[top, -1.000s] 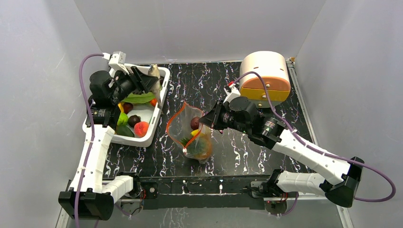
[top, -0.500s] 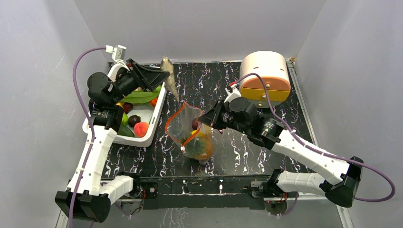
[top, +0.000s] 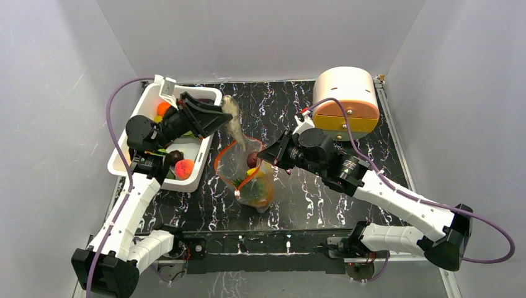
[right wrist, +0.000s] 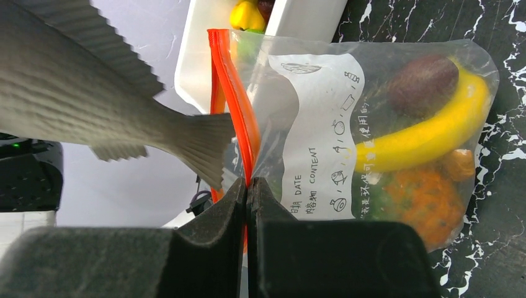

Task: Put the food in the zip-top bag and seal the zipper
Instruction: Place the fake fish in the zipper food storage bag.

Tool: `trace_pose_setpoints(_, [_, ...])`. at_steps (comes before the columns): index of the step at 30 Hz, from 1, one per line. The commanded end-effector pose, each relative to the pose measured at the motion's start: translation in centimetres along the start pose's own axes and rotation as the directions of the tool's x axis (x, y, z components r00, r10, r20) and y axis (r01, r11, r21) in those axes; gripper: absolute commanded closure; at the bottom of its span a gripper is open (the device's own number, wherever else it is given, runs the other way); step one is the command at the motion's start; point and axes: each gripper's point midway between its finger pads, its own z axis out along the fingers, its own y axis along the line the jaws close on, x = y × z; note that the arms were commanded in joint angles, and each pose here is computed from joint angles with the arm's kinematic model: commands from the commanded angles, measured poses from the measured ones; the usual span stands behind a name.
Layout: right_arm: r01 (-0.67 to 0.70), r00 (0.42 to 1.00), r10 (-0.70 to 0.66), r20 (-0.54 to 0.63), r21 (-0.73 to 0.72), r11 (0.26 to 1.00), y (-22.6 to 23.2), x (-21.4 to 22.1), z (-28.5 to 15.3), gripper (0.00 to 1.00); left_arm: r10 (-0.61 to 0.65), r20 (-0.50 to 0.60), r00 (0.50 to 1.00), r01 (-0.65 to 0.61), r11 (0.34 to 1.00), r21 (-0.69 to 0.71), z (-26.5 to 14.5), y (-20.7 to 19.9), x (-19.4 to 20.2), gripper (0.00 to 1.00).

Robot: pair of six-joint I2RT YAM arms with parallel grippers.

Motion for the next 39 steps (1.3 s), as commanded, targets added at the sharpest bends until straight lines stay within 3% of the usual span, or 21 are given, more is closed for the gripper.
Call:
trace_pose_setpoints(1, [-0.029, 0.996, 0.037, 0.077, -0.113, 0.993, 3.1, -2.2, -0.7, 1.0, 0.055, 0.013, 0.998, -0.056, 0.995, 0.081, -0.7, -1.8, 0.9, 0.86])
trace_pose_setpoints(9, [-0.039, 0.996, 0.048, 0.071, -0.132, 0.991, 3.3, -2.1, -0.9, 1.0, 0.076, -0.077, 0.994, -0.071, 0.995, 0.067, -0.7, 1.2, 5.8, 0.87])
trace_pose_setpoints(21, [-0.04, 0.995, 0.052, 0.087, -0.142, 0.989, 3.4, -2.3, -1.7, 1.0, 0.16, -0.147, 0.976, -0.134, 0.977, 0.167, -0.2, 1.5, 11.2, 0.88])
trace_pose_setpoints(39, [-0.032, 0.993, 0.048, 0.105, -0.149, 0.988, 3.3, -2.6, -2.0, 1.0, 0.177, -0.297, 0.938, -0.167, 0.984, 0.058, -1.6, 5.2, 16.2, 0.9])
